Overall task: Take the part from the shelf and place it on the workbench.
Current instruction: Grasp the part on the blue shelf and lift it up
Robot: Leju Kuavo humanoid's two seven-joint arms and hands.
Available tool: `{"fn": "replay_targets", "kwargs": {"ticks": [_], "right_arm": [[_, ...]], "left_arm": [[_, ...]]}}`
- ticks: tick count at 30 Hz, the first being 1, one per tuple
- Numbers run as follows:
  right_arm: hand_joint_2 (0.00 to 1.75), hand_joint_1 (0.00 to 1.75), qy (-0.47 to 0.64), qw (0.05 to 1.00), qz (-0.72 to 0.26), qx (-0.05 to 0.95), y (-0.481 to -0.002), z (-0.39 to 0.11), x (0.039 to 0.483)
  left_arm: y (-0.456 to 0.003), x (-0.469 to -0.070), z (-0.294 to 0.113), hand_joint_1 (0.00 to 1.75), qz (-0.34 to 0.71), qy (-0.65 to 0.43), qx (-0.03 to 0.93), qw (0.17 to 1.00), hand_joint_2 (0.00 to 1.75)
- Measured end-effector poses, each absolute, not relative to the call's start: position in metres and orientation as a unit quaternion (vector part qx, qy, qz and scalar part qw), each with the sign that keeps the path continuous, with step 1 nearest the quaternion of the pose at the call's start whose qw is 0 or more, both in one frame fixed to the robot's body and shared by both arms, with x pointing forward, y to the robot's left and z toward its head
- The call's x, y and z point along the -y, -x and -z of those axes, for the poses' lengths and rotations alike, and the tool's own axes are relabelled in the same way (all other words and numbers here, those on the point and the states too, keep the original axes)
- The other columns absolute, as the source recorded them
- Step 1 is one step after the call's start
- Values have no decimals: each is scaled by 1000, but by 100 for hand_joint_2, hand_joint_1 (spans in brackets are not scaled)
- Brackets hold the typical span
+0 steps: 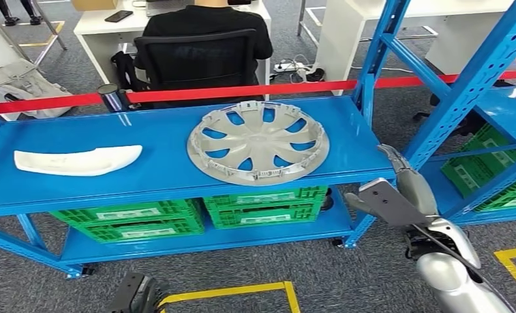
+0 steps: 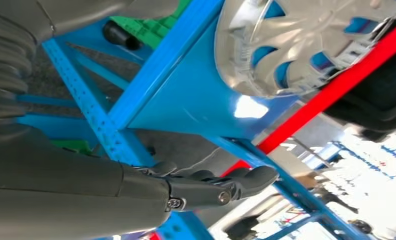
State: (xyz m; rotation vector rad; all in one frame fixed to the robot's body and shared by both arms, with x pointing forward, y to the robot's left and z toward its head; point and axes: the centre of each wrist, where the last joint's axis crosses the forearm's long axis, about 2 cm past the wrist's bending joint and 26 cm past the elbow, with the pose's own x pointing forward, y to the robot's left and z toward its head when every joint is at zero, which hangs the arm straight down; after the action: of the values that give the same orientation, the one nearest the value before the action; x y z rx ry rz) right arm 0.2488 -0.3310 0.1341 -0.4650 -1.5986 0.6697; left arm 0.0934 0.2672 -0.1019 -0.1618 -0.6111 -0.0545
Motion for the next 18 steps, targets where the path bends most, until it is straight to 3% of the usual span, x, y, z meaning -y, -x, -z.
{"fn": "replay_targets", "kwargs": {"ticks": [18], "right_arm": [[175, 0, 157, 632, -325, 685, -251, -137, 327]], "left_arm": [[-94, -269, 102, 0, 36, 84, 300, 950, 0]]}}
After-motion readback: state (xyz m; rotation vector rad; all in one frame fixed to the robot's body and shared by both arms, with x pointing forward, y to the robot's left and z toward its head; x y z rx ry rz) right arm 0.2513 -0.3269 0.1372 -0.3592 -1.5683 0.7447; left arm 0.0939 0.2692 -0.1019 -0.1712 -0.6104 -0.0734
